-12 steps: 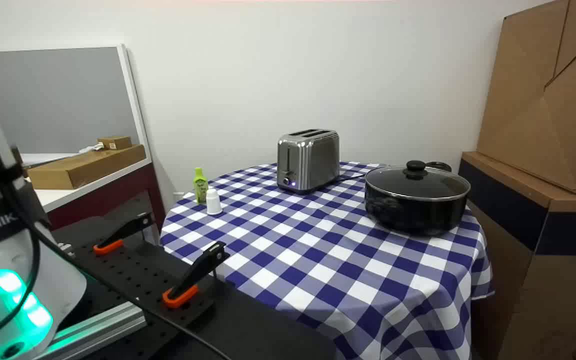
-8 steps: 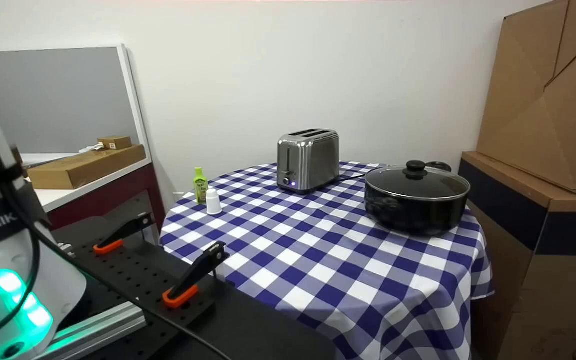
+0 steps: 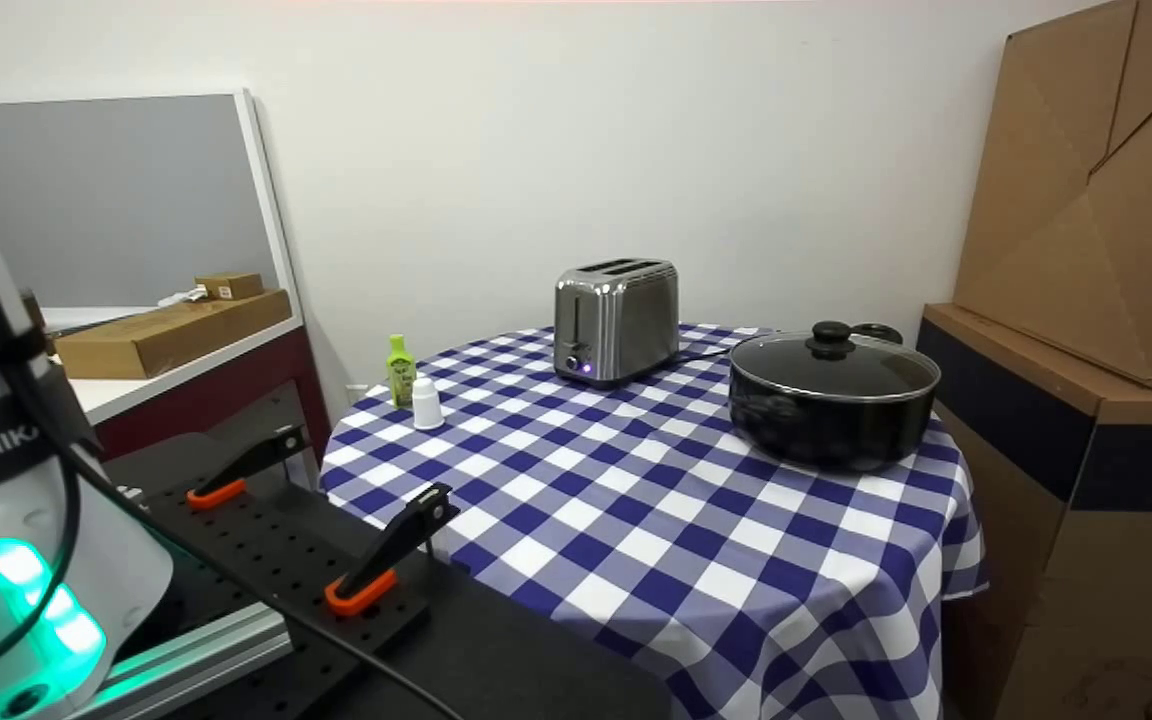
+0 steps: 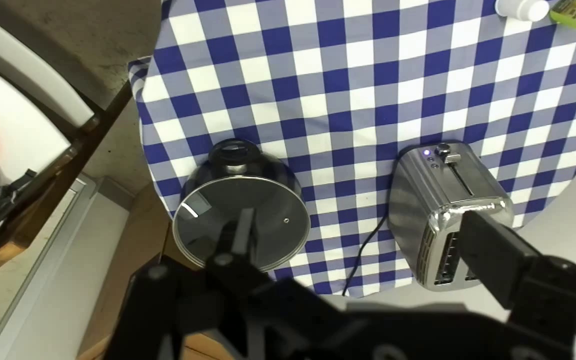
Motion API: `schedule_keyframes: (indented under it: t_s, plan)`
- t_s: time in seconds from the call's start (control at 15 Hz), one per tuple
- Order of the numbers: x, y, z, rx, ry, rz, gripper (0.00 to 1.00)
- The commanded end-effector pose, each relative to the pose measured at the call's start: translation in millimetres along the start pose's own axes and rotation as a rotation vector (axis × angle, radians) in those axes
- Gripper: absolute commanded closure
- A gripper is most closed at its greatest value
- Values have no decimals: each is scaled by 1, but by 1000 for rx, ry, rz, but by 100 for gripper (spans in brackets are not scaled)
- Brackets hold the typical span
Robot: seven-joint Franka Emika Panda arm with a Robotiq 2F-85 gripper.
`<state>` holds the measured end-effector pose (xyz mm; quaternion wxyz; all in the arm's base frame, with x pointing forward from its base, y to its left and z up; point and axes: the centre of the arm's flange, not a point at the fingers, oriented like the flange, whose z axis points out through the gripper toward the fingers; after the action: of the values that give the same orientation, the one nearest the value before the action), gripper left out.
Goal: Switch off the toaster
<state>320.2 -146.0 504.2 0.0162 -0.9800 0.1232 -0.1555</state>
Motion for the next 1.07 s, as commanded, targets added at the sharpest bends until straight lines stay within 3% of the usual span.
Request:
schedule_keyframes:
  t_s: [0.0, 0.07, 0.4, 0.67, 0.8, 1.0]
  plan:
    - [5, -47, 18, 7, 29, -25, 9]
    - [9, -58, 24, 3, 35, -39, 27]
    - [38, -90, 55, -29, 51, -97, 62]
    - [66, -103, 106, -42, 21, -121, 93]
    - [80, -109, 133, -49, 14, -127, 100]
    - [95, -120, 178, -74, -2, -157, 100]
